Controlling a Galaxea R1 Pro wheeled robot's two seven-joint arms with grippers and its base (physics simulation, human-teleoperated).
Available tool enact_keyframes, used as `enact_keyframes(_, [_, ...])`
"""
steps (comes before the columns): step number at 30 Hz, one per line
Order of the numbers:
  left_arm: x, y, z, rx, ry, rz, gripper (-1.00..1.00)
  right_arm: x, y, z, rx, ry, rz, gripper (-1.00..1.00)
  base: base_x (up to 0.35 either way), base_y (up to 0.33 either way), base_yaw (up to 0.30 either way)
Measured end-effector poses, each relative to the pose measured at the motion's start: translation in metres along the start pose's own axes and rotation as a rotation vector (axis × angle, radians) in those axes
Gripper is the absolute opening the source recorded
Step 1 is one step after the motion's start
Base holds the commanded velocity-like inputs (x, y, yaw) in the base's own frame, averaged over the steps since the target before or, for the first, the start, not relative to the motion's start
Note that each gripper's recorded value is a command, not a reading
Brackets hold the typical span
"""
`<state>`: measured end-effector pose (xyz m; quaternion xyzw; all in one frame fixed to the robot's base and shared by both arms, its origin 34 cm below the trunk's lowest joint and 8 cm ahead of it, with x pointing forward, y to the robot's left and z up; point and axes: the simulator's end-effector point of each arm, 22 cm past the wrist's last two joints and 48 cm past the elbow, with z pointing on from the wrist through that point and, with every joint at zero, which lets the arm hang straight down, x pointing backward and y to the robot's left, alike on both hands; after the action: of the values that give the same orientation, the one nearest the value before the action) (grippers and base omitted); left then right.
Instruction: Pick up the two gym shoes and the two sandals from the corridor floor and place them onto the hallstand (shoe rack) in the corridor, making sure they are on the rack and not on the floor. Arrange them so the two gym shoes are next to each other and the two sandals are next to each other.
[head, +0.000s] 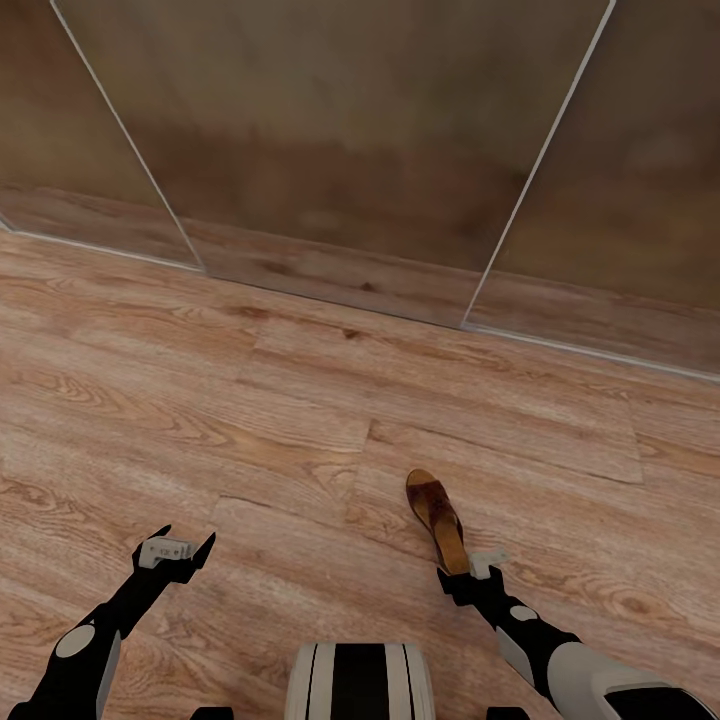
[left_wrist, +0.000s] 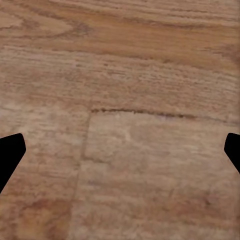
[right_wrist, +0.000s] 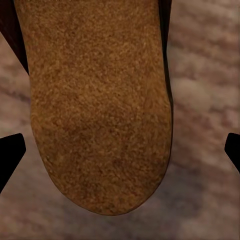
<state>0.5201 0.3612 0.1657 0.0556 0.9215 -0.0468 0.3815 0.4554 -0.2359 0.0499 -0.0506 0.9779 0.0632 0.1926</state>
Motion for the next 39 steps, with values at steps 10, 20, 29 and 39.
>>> enact_keyframes(10, [0.0, 0.0, 0.0, 0.0, 0.0, 0.0, 1.0, 0.0, 0.0002, 0.0, -0.001, 0.0, 0.0, 1.0, 0.0, 0.0, 0.0])
enact_keyframes(20, [0.0, 0.0, 0.0, 0.0, 0.0, 0.0, 1.0, 0.0, 0.0003, 0.0, -0.001, 0.0, -0.003, -1.0, 0.0, 0.0, 0.0])
enact_keyframes(29, [0.0, 0.0, 0.0, 0.0, 0.0, 0.0, 1.0, -0.0002, -0.0001, 0.0, 0.0, -0.001, -0.004, -1.0, 0.0, 0.0, 0.0])
enact_keyframes(39, [-0.0001, 0.0, 0.0, 0.0, 0.0, 0.0, 1.0, -0.0001, 0.0005, 0.0, -0.002, 0.0, -0.004, -1.0, 0.0, 0.0, 0.0])
